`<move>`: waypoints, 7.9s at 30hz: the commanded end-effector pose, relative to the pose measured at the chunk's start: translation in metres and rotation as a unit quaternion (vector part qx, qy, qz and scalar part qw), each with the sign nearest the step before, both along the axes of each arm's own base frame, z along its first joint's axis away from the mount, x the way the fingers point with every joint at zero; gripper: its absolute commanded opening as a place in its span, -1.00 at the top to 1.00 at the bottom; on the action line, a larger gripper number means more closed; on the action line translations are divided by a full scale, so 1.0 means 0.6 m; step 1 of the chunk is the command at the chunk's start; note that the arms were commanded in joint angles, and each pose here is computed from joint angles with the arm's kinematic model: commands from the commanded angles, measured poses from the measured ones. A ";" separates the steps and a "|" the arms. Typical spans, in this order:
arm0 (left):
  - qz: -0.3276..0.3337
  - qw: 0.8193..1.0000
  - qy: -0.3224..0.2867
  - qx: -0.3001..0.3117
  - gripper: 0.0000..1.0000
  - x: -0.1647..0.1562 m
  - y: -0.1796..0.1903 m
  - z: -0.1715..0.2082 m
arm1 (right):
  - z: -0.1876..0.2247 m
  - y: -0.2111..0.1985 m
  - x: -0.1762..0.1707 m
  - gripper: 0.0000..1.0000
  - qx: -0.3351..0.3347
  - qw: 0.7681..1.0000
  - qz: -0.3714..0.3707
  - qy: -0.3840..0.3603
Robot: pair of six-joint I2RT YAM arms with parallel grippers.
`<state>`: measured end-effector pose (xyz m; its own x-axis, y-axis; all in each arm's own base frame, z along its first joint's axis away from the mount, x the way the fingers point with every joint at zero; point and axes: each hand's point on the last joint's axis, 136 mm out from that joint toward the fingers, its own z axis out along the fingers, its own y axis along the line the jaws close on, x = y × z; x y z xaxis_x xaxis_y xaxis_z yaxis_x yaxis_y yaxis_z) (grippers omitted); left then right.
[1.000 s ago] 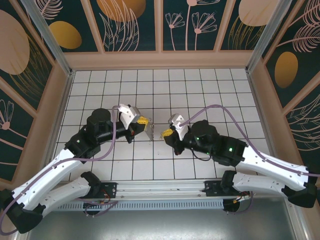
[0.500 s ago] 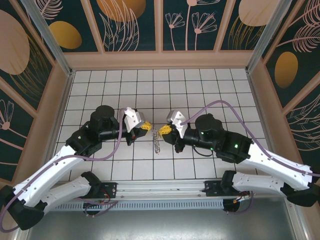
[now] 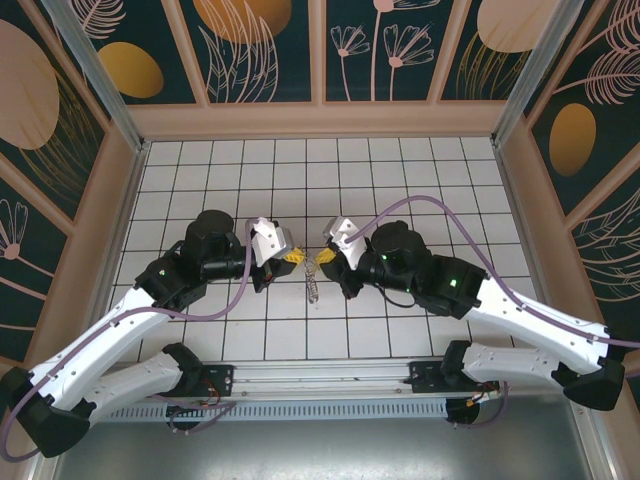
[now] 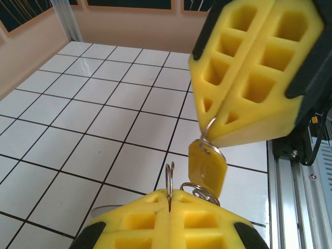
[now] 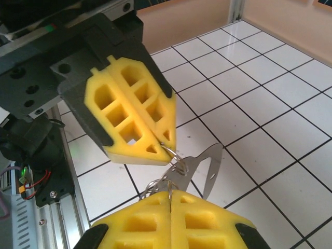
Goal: Put the keys on the keyring
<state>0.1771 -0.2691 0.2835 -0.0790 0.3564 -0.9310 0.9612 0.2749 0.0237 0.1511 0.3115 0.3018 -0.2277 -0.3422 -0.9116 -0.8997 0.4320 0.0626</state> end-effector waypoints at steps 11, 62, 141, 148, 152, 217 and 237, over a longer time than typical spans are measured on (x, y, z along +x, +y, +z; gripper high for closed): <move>-0.022 0.999 -0.025 -0.010 1.00 -0.006 -0.007 0.021 | 0.033 0.031 0.007 1.00 0.036 0.999 0.020 -0.005; -0.012 0.999 -0.041 0.001 1.00 -0.005 0.003 0.012 | 0.002 0.005 0.069 1.00 0.028 0.998 -0.054 0.032; -0.088 0.992 -0.057 -0.077 0.67 -0.061 -0.004 0.129 | 0.077 0.004 -0.036 1.00 0.006 0.991 0.029 -0.133; -0.096 0.994 -0.044 -0.039 0.69 -0.051 -0.012 0.106 | 0.073 0.012 -0.035 1.00 -0.005 0.990 0.035 -0.137; -0.089 0.994 -0.046 -0.037 0.64 -0.051 -0.008 0.104 | 0.075 0.011 -0.034 1.00 0.004 0.990 0.032 -0.138; -0.107 0.988 -0.046 -0.102 1.00 -0.048 -0.058 0.102 | 0.070 -0.042 -0.031 0.32 0.018 0.994 -0.010 -0.106; -0.126 0.985 -0.053 -0.103 1.00 -0.059 -0.058 0.105 | 0.068 -0.047 -0.029 0.38 0.017 0.994 -0.018 -0.104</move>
<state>0.1504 -0.3021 0.3334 0.0493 0.2013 -0.9783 0.9948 0.0773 0.0660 0.1316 0.2821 0.3429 -0.0412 -0.3103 -0.9498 -0.8855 0.4516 -0.1091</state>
